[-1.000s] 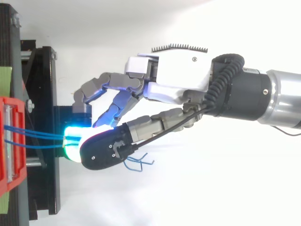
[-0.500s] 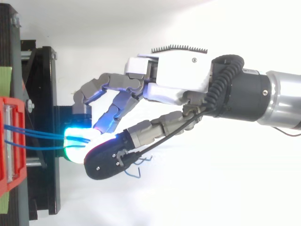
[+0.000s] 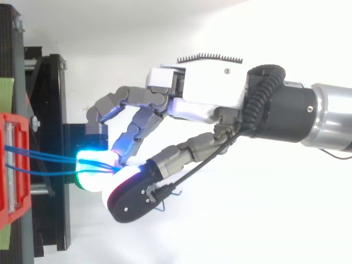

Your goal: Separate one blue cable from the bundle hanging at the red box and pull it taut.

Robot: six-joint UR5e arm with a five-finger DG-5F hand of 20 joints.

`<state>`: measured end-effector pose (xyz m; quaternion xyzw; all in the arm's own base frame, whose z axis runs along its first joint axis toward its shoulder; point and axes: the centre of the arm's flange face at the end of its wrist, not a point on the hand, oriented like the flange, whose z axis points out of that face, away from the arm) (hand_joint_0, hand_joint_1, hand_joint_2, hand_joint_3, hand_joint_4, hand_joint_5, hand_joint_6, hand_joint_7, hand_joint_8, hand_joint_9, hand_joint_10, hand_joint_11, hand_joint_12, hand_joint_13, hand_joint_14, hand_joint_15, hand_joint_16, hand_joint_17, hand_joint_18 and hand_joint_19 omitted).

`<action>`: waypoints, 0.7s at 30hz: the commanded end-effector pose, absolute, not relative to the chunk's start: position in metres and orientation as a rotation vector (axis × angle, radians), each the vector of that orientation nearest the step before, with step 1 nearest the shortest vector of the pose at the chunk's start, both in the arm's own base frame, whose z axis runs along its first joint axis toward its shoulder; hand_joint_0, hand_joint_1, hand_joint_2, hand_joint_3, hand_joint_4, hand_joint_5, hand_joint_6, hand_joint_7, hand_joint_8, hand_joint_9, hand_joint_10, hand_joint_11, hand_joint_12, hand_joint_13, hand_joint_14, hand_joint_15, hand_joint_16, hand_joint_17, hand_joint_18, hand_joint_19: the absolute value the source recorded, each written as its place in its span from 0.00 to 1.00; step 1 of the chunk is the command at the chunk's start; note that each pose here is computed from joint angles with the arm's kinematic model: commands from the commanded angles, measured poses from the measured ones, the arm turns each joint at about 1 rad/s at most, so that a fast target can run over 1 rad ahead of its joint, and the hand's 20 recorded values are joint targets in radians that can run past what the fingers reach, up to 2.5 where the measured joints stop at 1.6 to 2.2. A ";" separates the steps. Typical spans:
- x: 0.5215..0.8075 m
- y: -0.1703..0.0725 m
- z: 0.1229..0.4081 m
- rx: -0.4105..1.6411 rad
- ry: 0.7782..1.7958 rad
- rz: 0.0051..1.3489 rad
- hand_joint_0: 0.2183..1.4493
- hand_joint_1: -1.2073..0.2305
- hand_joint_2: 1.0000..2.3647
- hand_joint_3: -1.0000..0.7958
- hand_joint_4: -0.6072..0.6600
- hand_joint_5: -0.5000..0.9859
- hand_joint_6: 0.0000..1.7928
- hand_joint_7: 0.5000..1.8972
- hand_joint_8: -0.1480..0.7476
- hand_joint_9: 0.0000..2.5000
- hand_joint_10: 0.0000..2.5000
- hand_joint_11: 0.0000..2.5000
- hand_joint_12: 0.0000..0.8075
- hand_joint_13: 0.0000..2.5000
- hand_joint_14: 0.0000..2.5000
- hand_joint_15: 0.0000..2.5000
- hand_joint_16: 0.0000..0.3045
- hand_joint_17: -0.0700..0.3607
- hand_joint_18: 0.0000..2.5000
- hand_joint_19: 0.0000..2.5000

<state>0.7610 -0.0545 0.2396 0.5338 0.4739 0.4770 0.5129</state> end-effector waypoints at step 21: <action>0.761 -0.052 0.239 1.283 1.144 1.148 0.40 0.25 0.01 0.39 0.52 0.20 0.51 0.46 0.55 0.42 0.01 0.35 0.48 0.41 0.01 0.25 0.14 0.38 0.36 0.25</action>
